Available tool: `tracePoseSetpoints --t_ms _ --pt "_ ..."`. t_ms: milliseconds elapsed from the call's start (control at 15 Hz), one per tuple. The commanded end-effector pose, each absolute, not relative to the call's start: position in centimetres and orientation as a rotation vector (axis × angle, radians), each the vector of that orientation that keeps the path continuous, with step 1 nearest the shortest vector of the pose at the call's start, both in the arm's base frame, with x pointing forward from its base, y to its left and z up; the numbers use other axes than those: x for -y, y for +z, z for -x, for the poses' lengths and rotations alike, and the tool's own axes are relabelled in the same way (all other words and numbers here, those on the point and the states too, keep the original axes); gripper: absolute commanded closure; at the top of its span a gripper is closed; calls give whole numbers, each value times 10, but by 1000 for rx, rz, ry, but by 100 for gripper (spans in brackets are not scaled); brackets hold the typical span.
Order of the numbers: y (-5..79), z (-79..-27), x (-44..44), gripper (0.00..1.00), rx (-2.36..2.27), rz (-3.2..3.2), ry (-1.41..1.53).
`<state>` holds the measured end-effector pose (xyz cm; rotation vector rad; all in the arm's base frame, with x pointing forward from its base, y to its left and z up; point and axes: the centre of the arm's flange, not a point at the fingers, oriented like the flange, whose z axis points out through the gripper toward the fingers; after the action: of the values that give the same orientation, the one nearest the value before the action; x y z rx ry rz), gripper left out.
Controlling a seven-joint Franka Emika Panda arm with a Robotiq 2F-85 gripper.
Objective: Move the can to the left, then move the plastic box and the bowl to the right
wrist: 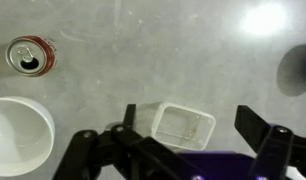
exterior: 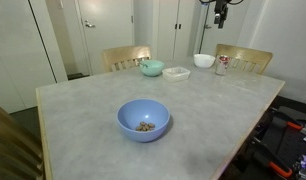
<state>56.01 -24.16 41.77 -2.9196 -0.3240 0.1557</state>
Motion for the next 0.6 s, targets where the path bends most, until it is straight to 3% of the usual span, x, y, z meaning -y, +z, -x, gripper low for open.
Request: tracePoseSetpoints --t_ms 0,533 --pt "382 -589 276 0 244 2948 59" --pt "334 -610 354 0 21 3044 -121"
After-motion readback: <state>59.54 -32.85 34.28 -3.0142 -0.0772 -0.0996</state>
